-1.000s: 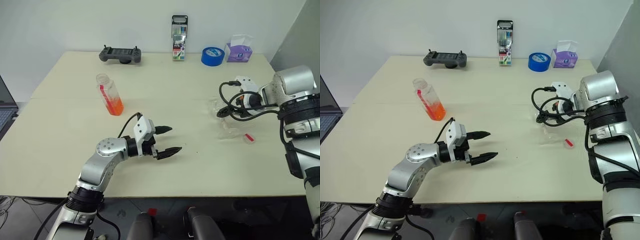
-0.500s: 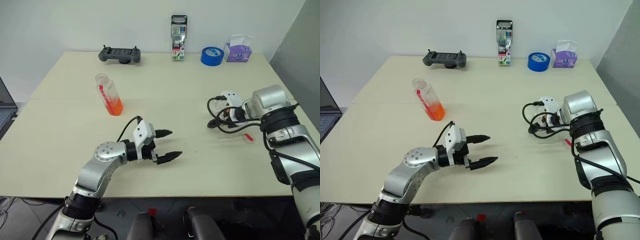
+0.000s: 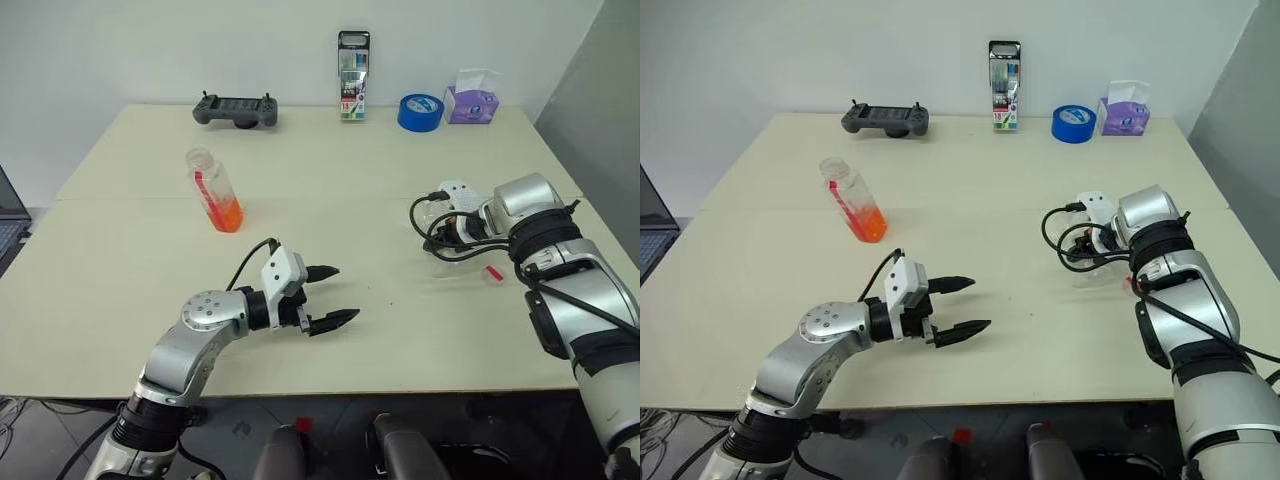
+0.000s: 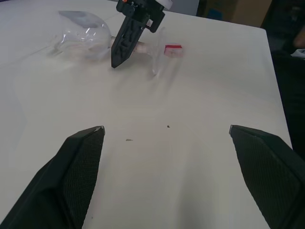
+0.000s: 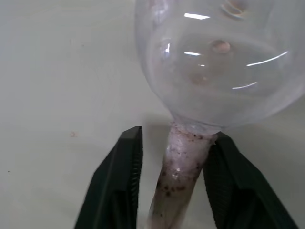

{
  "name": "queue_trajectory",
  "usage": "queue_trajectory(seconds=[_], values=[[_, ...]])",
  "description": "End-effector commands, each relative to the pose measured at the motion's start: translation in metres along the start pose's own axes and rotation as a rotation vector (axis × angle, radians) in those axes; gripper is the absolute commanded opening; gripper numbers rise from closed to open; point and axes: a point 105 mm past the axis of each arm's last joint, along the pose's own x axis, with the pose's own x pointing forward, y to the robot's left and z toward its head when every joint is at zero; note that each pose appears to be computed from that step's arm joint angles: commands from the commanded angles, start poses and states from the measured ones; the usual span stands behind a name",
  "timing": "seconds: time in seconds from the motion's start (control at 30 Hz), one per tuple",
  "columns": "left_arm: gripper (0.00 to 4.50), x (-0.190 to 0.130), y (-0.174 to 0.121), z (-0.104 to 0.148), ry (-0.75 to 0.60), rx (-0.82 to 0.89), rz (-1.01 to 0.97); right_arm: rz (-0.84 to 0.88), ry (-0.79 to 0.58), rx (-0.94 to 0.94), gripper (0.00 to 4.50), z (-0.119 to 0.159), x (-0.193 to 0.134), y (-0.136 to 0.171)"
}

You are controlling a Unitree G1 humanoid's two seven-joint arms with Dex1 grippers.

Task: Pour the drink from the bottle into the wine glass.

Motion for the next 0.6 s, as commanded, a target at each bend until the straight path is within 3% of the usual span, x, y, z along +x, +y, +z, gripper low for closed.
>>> queue_trajectory(seconds=[0.03,0.1,0.23,0.4,0.6], values=[[4.5,-0.005,-0.001,0.012,-0.016,0.045,-0.021,0.023,-0.09,-0.007,0.69,0.023,-0.015,0.004],[4.5,-0.007,0.0,0.011,-0.008,0.048,-0.024,0.035,-0.108,-0.003,0.23,0.027,-0.015,0.007],[4.5,-0.012,0.004,0.011,0.004,0.053,-0.019,0.088,-0.235,-0.054,0.23,0.052,-0.018,0.022],[4.5,-0.031,0.008,0.004,0.006,-0.006,0.083,0.099,-0.676,-0.145,0.23,0.119,-0.03,0.057],[4.5,-0.058,0.008,-0.004,0.05,-0.013,0.214,0.034,-0.973,-0.153,0.23,0.141,-0.023,0.083]])
